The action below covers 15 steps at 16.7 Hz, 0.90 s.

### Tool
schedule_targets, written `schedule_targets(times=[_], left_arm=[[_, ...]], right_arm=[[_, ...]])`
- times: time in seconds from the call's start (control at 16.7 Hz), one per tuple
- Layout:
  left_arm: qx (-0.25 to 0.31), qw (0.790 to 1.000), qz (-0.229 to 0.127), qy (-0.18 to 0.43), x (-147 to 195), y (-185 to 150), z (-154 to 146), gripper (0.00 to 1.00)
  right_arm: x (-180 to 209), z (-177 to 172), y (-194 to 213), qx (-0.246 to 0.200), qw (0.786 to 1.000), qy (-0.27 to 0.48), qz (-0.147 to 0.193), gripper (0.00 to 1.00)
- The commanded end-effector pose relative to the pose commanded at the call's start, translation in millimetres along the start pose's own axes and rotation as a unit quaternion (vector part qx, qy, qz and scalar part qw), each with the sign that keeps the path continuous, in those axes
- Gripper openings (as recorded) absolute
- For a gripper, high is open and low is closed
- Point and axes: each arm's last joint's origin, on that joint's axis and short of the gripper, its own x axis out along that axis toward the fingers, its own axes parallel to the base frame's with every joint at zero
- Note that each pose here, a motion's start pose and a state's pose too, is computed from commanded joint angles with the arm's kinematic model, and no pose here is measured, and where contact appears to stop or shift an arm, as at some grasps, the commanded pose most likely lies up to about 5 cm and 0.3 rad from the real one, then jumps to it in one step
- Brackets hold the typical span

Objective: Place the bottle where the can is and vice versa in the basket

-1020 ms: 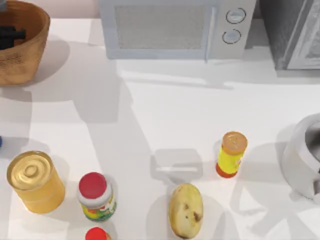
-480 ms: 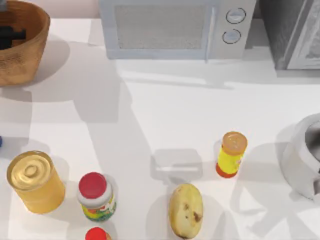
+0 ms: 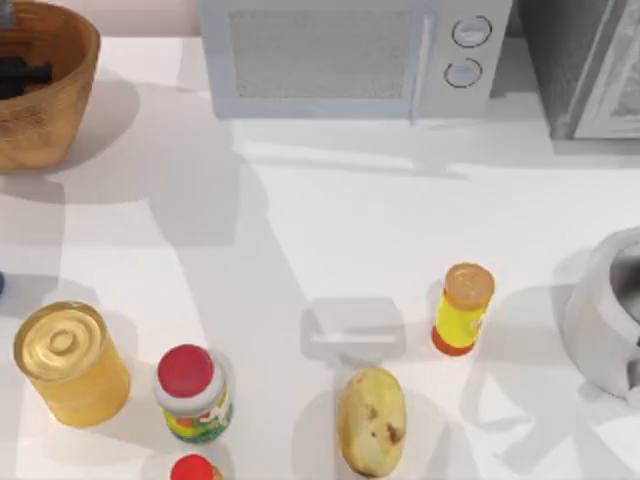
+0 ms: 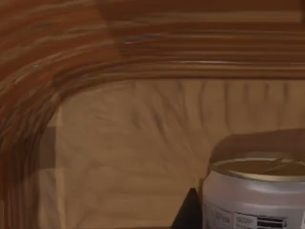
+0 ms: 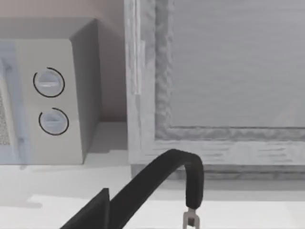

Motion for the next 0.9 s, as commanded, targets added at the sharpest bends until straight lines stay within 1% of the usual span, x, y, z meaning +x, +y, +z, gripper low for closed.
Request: schedule_targets(times=[0.12, 0.3, 0.48, 0.6, 0.72, 0.84, 0.9], left_arm=[[-0.003, 1.000, -0.002, 0.013, -7.0, -5.1, -9.1, 0.00], [-0.003, 1.000, -0.001, 0.015, -29.4, -16.4, -27.5, 0.00], [0.000, 1.000, 0.004, -0.013, -63.9, -30.6, -52.9, 0.00], [0.004, 0.998, 0.011, -0.065, -97.9, -40.2, -67.9, 0.00], [0.010, 0.989, 0.021, -0.149, -147.6, -50.3, -83.6, 0.00], [0.016, 0.969, 0.030, -0.245, -203.3, -60.9, -110.1, 0.00], [0.019, 0.955, 0.035, -0.294, -230.3, -66.2, -130.0, 0.00]], right_arm=[[0.0, 0.0, 0.0, 0.000, 1.000, 0.000, 0.000, 1.00], [0.0, 0.0, 0.0, 0.000, 1.000, 0.000, 0.000, 1.00], [0.0, 0.0, 0.0, 0.000, 1.000, 0.000, 0.000, 1.00], [0.0, 0.0, 0.0, 0.000, 1.000, 0.000, 0.000, 1.00], [0.0, 0.0, 0.0, 0.000, 1.000, 0.000, 0.000, 1.00], [0.0, 0.0, 0.0, 0.000, 1.000, 0.000, 0.000, 1.00], [0.0, 0.0, 0.0, 0.000, 1.000, 0.000, 0.000, 1.00]])
